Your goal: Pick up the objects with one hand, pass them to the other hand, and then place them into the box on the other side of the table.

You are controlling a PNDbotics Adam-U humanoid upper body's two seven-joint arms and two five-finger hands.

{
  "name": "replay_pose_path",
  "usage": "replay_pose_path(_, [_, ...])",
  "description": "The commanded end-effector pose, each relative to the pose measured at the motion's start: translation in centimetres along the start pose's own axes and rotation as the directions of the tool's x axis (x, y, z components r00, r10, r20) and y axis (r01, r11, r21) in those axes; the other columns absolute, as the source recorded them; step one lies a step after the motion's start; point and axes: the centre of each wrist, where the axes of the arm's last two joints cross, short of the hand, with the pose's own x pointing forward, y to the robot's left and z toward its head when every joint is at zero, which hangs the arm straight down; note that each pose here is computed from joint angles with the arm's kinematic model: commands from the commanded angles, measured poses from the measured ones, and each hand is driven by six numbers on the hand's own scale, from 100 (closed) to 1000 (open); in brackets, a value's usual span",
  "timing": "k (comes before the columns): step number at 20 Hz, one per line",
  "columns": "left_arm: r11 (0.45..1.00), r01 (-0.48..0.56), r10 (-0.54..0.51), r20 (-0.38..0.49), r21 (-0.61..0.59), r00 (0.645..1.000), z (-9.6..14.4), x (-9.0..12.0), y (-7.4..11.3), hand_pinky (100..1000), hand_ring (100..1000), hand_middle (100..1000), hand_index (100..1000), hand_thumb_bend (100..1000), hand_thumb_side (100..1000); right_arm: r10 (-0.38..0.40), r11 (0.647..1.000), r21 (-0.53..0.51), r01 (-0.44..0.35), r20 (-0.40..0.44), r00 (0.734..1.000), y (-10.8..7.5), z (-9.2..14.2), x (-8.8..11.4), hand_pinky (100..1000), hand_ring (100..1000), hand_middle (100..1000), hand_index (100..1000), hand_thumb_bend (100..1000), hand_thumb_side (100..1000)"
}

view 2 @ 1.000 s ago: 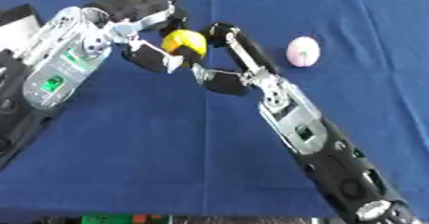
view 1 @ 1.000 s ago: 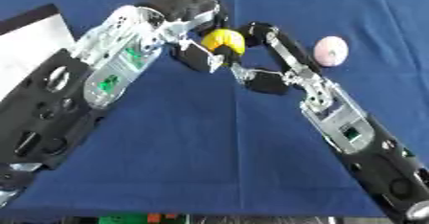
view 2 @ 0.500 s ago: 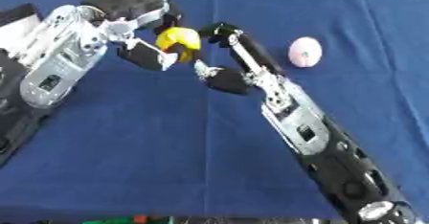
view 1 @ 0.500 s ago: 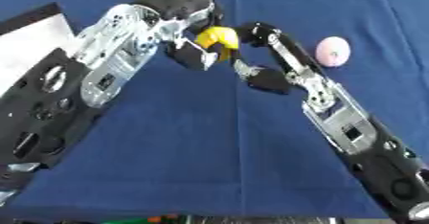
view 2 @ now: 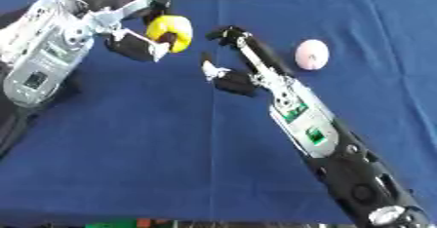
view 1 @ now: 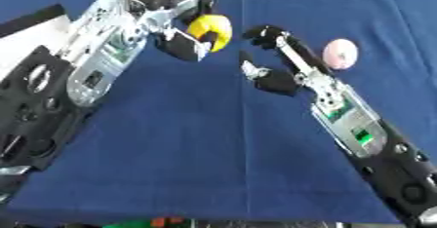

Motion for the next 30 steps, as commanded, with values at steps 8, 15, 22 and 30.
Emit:
replay_pose_path(8, [0.988, -0.059, 0.088, -0.205, 0.144, 0.975, 4.1, -5.8, 4.0, 597, 490, 361, 431, 100, 205, 0.064, 0.997, -0.043, -0.065, -0.024, 0.998, -2.7, 0.5, 0.0, 855, 844, 859, 830, 100, 512])
replay_pose_path(15, [0.983, -0.062, 0.119, -0.342, 0.172, 0.932, 6.4, -9.4, 4.3, 597, 489, 361, 432, 100, 202, 0.075, 0.995, -0.068, -0.077, -0.025, 0.997, -3.6, 0.7, 0.2, 854, 842, 858, 829, 100, 503])
replay_pose_path(22, [0.985, -0.049, 0.123, -0.474, 0.167, 0.872, 8.6, -12.8, 3.4, 601, 495, 366, 437, 100, 196, 0.077, 0.993, -0.092, -0.079, -0.022, 0.997, -4.1, 0.9, 0.4, 854, 842, 858, 828, 100, 498])
replay_pose_path(30, [0.993, -0.051, 0.110, -0.647, 0.109, 0.755, 11.2, -17.5, 0.1, 601, 500, 373, 444, 100, 198, 0.076, 0.990, -0.115, -0.077, -0.012, 0.997, -4.6, 0.9, 0.8, 854, 841, 858, 827, 100, 497])
